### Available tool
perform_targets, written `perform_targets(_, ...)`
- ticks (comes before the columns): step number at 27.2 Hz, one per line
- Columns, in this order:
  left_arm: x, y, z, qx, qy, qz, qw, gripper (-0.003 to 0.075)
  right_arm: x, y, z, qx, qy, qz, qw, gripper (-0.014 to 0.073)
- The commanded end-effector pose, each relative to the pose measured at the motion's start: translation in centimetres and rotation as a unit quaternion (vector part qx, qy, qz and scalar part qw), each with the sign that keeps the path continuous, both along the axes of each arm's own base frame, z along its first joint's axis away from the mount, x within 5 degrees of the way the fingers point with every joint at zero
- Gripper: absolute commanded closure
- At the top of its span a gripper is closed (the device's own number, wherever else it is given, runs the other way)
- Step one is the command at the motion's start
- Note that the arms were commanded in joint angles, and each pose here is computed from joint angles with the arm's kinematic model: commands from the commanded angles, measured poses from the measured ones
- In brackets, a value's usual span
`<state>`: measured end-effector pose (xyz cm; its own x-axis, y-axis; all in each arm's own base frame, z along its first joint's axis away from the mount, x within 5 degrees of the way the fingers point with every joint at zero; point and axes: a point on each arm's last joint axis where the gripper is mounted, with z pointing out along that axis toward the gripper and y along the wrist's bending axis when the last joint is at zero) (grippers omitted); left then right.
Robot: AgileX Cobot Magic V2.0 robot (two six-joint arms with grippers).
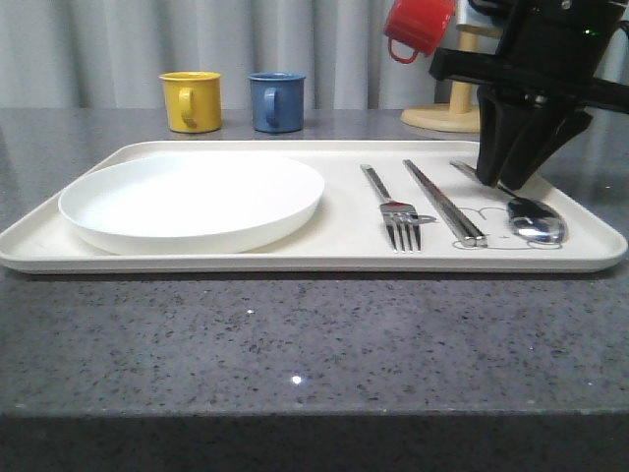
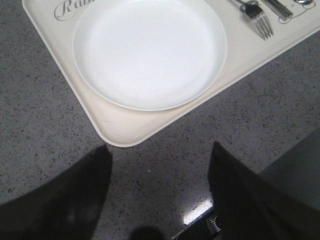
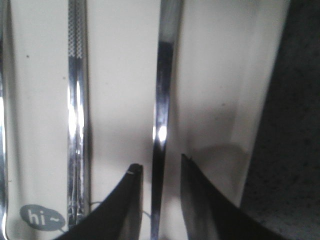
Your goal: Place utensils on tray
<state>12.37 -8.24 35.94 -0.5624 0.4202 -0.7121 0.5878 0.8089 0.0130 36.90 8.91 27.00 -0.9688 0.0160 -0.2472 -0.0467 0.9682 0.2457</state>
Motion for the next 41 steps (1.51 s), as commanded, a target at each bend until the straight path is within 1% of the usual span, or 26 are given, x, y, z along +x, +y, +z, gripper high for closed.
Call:
perform_targets(1, 0.2, -0.3, 1.2, -0.030, -0.029, 0.000, 0.999, 0.0298, -1.4, -0.8, 5.2, -0.012, -0.088, 0.008, 0.996, 0.0365)
perform_targets(6, 0.2, -0.3, 1.2, -0.030, -0.029, 0.000, 0.999, 0.0298, -3.5, -1.2, 8.0, -0.050, -0.130, 0.045, 0.989, 0.0365)
perform_targets(10, 0.2, -0.3, 1.2, -0.030, -0.029, 0.000, 0.999, 0.0298, -6.3, -0.6, 10.5, -0.070, -0.180, 0.089, 0.977, 0.0365)
perform_targets(16, 0.2, -0.3, 1.2, -0.030, -0.029, 0.000, 0.999, 0.0297, -10.6, 0.1, 12.2, -0.082, -0.230, 0.135, 0.960, 0.0365)
perform_targets(19, 0.2, -0.3, 1.2, -0.030, -0.029, 0.000, 0.999, 0.0297, -12.9, 0.0, 12.5, -0.088, -0.245, 0.149, 0.954, 0.0365)
perform_targets(22, 0.2, -0.3, 1.2, -0.030, -0.029, 0.000, 0.999, 0.0297, -15.2, -0.4, 12.6, -0.084, -0.256, 0.155, 0.950, 0.0365)
perform_targets(27, 0.2, -0.3, 1.2, -0.030, -0.029, 0.000, 0.999, 0.0297, -18.5, -1.6, 12.2, -0.076, -0.266, 0.154, 0.948, 0.0365)
perform_targets(33, 0.2, -0.3, 1.2, -0.030, -0.029, 0.000, 0.999, 0.0298, -22.3, -3.0, 11.5, -0.065, -0.292, 0.148, 0.943, 0.0365)
perform_targets(36, 0.2, -0.3, 1.2, -0.030, -0.029, 0.000, 0.999, 0.0298, -23.9, -3.6, 11.0, -0.058, -0.309, 0.145, 0.938, 0.0366)
perform_targets(41, 0.3, -0.4, 1.2, -0.033, -0.033, 0.000, 0.999, 0.0298, -26.7, -4.6, 10.7, -0.046, -0.347, 0.137, 0.927, 0.0372)
